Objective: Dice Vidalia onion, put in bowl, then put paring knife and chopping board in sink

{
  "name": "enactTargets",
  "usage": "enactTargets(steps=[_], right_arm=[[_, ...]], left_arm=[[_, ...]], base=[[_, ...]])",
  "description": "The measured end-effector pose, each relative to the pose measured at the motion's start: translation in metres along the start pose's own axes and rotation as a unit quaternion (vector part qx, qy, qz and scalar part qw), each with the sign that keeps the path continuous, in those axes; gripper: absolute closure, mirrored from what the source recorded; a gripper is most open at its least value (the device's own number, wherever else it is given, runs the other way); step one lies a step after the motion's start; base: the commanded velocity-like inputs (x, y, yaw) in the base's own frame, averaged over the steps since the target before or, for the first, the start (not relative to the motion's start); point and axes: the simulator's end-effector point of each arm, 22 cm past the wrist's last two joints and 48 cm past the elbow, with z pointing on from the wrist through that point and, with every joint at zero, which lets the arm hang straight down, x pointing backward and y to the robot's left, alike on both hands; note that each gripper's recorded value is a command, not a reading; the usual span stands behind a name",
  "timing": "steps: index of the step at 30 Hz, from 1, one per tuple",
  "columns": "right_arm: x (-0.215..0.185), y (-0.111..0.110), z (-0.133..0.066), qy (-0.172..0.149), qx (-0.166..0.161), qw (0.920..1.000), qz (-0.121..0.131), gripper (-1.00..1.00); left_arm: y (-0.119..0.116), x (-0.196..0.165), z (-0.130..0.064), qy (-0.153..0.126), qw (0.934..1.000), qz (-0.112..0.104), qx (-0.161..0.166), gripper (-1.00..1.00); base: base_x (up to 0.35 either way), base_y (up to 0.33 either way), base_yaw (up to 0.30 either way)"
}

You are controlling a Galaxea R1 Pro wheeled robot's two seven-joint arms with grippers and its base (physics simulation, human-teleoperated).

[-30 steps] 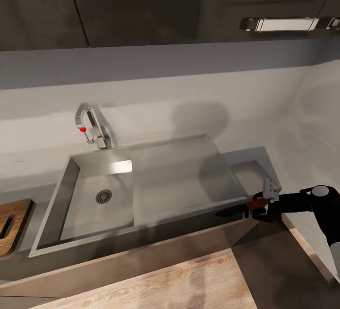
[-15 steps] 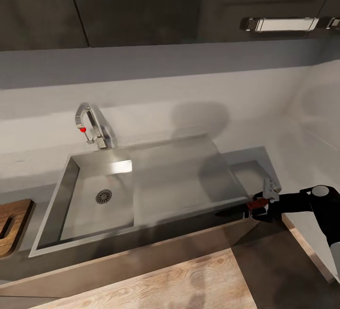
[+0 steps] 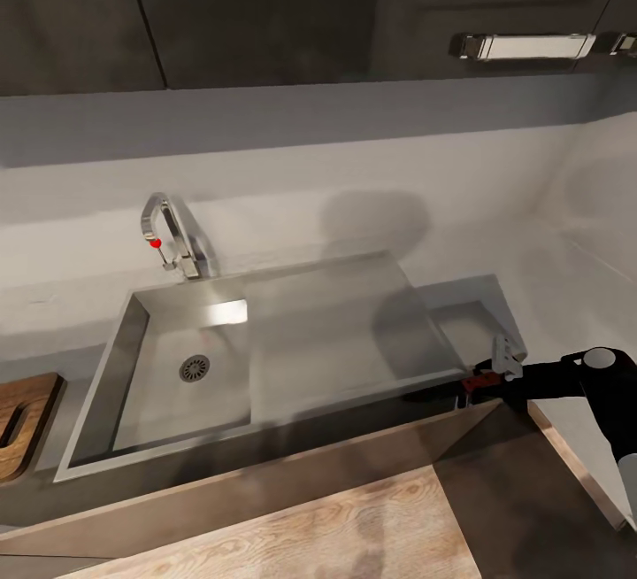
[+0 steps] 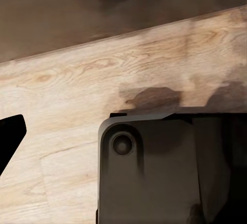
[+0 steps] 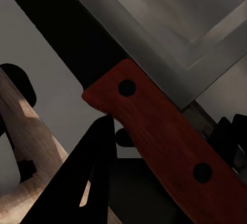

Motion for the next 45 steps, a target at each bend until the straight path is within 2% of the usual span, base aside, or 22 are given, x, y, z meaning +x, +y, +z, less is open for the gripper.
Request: enactTargets(steps=[29, 33, 34, 35, 45], right_arm=[[0.002, -0.004, -0.001, 0.003, 0.006, 1.0, 0.004, 1.0], [0.001, -0.012, -0.001, -0.008, 0.027, 0.9995, 0.013, 1.0], [0.002, -0.001, 0.004, -0.004, 0.003, 0.9999, 0.013, 1.0], [-0.002, -0.002, 0.002, -0.002, 0.005, 1.0, 0.003, 1.0], [-0.003, -0.002, 0.002, -0.002, 0.005, 1.0, 0.002, 1.0]], left_arm=[[0.0, -0.001, 0.001, -0.001, 1.0, 0.0, 0.0, -1.0], [0.0, -0.001, 0.001, -0.001, 1.0, 0.0, 0.0, -1.0], [0.0, -0.001, 0.001, -0.001, 1.0, 0.0, 0.0, -1.0], [0.0, -0.001, 0.001, -0.001, 1.0, 0.0, 0.0, -1.0], [0.0, -0.001, 0.001, -0.001, 1.0, 0.0, 0.0, -1.0]], base=[[-0.026, 0.029, 0.0], [-0.111, 0.085, 0.0], [-0.04, 0.031, 0.0], [-0.016, 0.013, 0.0], [-0.002, 0.002, 0.0]])
